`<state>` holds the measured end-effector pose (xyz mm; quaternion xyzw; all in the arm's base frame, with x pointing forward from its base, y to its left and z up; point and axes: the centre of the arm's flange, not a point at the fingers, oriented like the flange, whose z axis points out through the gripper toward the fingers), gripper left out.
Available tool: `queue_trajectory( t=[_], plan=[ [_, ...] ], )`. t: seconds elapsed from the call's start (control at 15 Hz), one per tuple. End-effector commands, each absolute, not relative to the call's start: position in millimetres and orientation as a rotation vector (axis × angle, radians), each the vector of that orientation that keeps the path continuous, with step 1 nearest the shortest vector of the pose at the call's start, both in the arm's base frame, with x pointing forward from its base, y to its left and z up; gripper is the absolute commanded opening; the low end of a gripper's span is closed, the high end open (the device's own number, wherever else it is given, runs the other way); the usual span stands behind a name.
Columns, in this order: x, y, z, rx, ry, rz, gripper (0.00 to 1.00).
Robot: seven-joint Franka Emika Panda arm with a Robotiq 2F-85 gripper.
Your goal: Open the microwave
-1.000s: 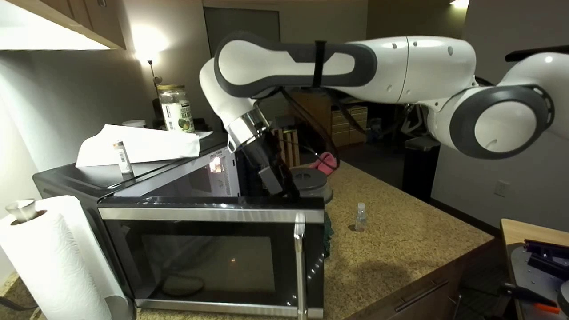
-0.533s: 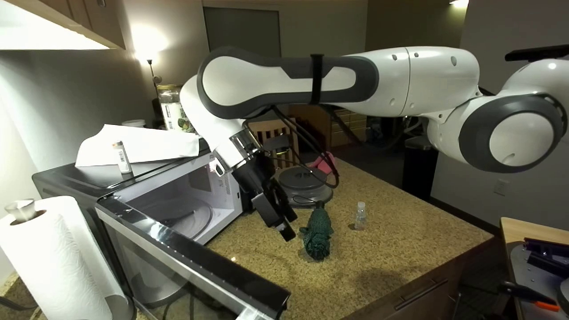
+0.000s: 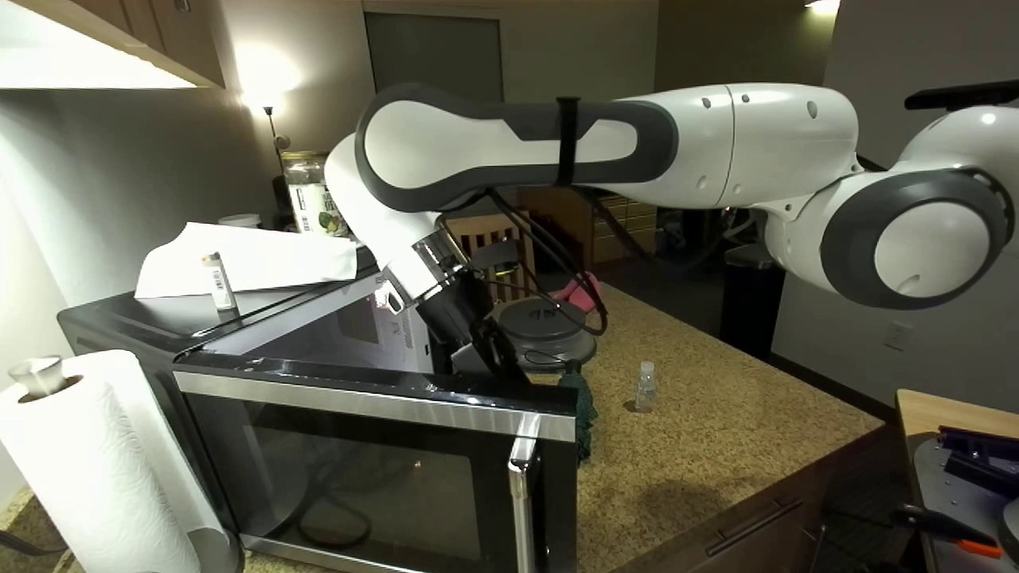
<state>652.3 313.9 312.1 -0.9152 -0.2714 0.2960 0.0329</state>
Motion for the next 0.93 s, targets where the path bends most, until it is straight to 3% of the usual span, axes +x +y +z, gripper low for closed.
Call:
queue_trajectory(
  t=[0.0,0.87],
  plan=[
    [650.8,314.1,311.8,-2.817,-0.825,0.908,1.00],
    [666.7,274.5,351.4,-3.045,-0.587,0.582,1.00]
  ],
)
